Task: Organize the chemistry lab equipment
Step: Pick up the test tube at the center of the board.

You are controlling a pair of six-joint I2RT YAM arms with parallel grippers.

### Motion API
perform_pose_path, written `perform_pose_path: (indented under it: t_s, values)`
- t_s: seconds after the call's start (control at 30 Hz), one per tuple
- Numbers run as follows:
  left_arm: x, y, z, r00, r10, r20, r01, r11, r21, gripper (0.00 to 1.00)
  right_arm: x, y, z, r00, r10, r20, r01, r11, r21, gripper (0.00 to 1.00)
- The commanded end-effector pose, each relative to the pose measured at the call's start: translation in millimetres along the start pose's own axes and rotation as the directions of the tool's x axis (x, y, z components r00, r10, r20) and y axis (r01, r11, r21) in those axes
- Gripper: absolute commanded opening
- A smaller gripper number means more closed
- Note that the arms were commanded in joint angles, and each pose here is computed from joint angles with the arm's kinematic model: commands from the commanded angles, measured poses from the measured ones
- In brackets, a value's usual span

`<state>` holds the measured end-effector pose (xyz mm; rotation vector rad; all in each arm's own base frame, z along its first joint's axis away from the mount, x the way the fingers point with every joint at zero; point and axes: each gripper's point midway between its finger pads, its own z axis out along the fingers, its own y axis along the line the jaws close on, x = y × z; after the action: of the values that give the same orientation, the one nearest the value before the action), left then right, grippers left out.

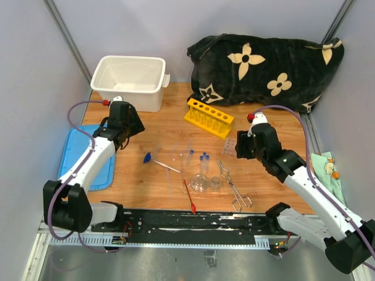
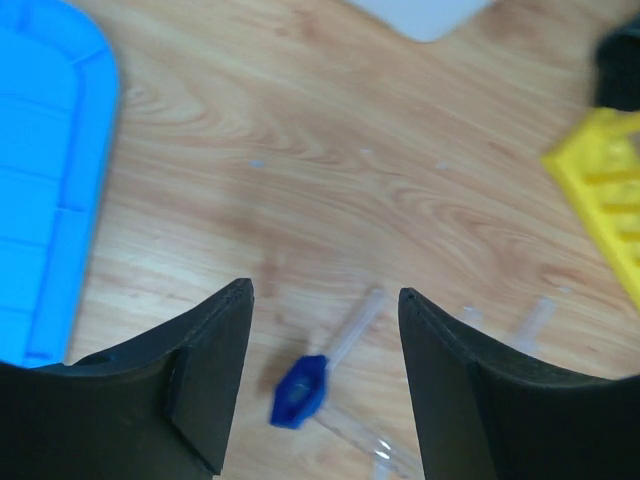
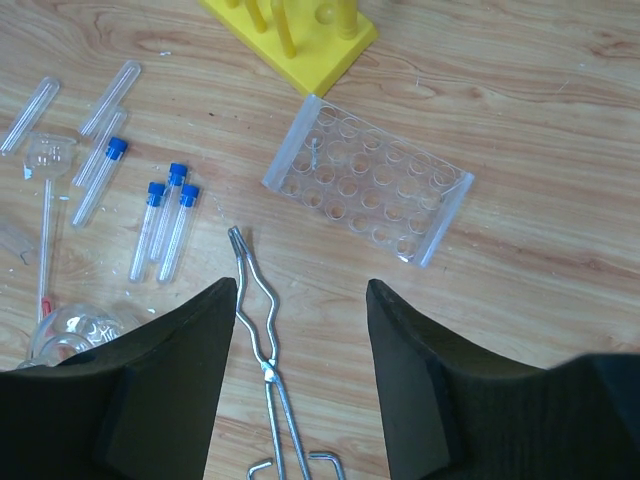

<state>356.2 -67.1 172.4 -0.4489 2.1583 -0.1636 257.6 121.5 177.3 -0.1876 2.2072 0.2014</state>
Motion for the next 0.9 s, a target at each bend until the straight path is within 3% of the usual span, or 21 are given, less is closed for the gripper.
perform_pose_path:
  t_s: [0.0,0.23,0.57,0.7,0.87]
  values:
    - [14.3,17.4,16.4,0.993,0.001,-0.118,0.0,1.0,0.015,0.64,-17.6,10.6,-12.1,0.999,-0.032,0.038,0.034,0.998,-0.053,0.56]
    - [21.6,-10.0,28.5,0.98,0.101,-0.169,-0.081,0.989,0.123,0.66,-14.7,16.0,-1.0,0.998,-0.051,0.021,0.052,0.996,-0.071,0.56]
    - [62.1,-23.6,46.6,0.913,0.333,-0.236,-0.327,0.943,0.067,0.62,-16.4,26.2,10.0,0.998,-0.057,-0.001,0.057,0.993,-0.106,0.55]
    - [78.1,-9.6,50.6,0.891,0.352,-0.286,-0.365,0.931,0.011,0.61,-15.9,25.7,11.0,0.998,-0.061,-0.001,0.06,0.993,-0.104,0.55]
    - [87.8,-13.9,53.8,0.882,0.354,-0.31,-0.363,0.931,0.03,0.52,-13.0,26.2,13.7,0.998,-0.062,-0.001,0.061,0.992,-0.107,0.55]
